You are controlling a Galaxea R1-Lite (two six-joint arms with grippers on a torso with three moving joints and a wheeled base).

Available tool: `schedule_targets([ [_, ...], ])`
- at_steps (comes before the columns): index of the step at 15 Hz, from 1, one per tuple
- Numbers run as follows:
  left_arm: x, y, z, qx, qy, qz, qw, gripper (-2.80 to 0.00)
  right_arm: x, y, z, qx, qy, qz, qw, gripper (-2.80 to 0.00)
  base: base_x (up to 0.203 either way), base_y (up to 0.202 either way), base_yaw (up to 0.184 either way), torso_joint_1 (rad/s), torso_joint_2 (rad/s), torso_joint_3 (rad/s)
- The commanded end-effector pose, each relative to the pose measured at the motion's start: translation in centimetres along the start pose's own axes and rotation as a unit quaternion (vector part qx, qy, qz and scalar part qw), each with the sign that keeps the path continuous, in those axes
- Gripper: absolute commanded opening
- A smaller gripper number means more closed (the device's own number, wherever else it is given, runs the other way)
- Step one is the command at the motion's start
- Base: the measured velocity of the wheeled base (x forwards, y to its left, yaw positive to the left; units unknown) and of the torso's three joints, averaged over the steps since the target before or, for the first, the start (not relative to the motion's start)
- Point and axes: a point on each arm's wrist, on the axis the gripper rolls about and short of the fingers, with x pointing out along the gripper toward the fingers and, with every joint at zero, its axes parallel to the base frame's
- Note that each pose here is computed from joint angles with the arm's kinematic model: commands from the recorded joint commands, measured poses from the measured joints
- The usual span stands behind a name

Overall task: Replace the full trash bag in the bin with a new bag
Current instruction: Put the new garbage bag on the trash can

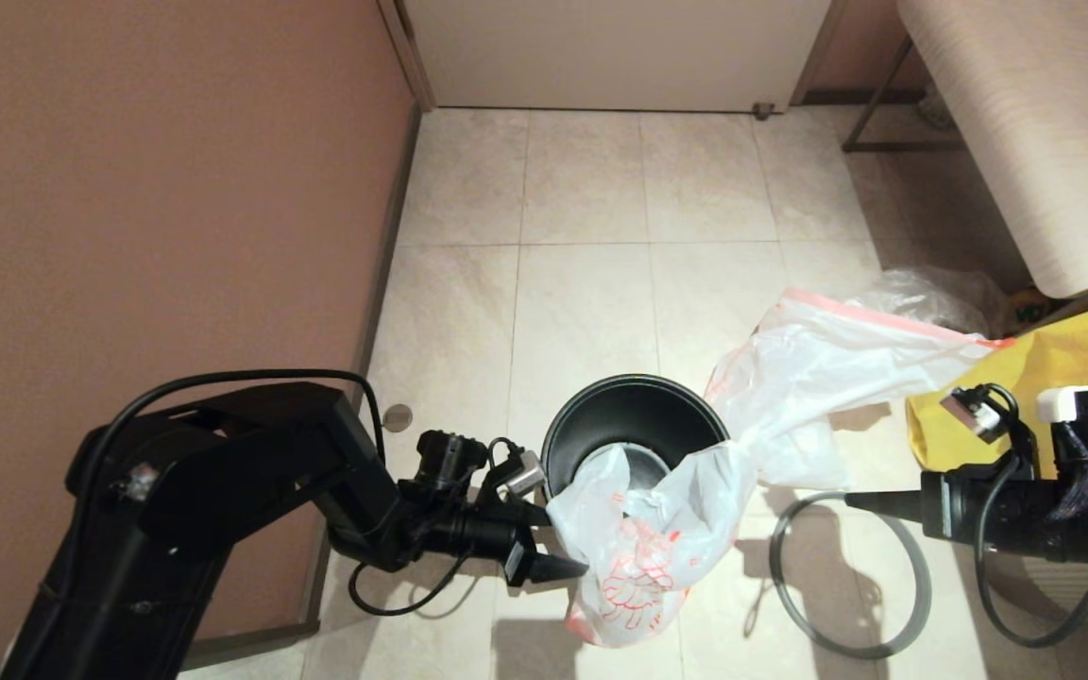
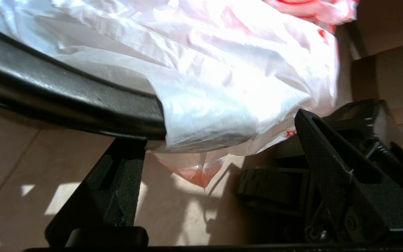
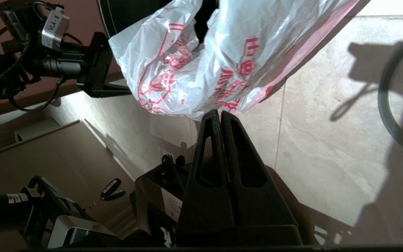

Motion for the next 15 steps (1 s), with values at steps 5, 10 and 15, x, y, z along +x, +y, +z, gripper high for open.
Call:
schedule_targets([
  [5,-0.3,-1.0,-0.3,-0.004,-0.004,-0.030,0.9995,0.00,0.8,-1.1,-0.2,0.005,0.002,0.007,1.000,-2.80,0.000,0.000,0.000,0.000,0.00,0.000],
  [10,0.0,-1.9,-0.2,-0.004,-0.002,-0.046,0.9989,0.00,0.9,-1.2,-0.3,0.006,0.003,0.006,1.000,-2.80,0.000,0.000,0.000,0.000,0.00,0.000],
  [15,0.6,-2.1,-0.4,-0.002,0.000,-0.052,0.9986,-2.80,0.9,-1.3,-0.2,0.007,0.002,0.005,1.000,-2.80,0.000,0.000,0.000,0.000,0.00,0.000],
])
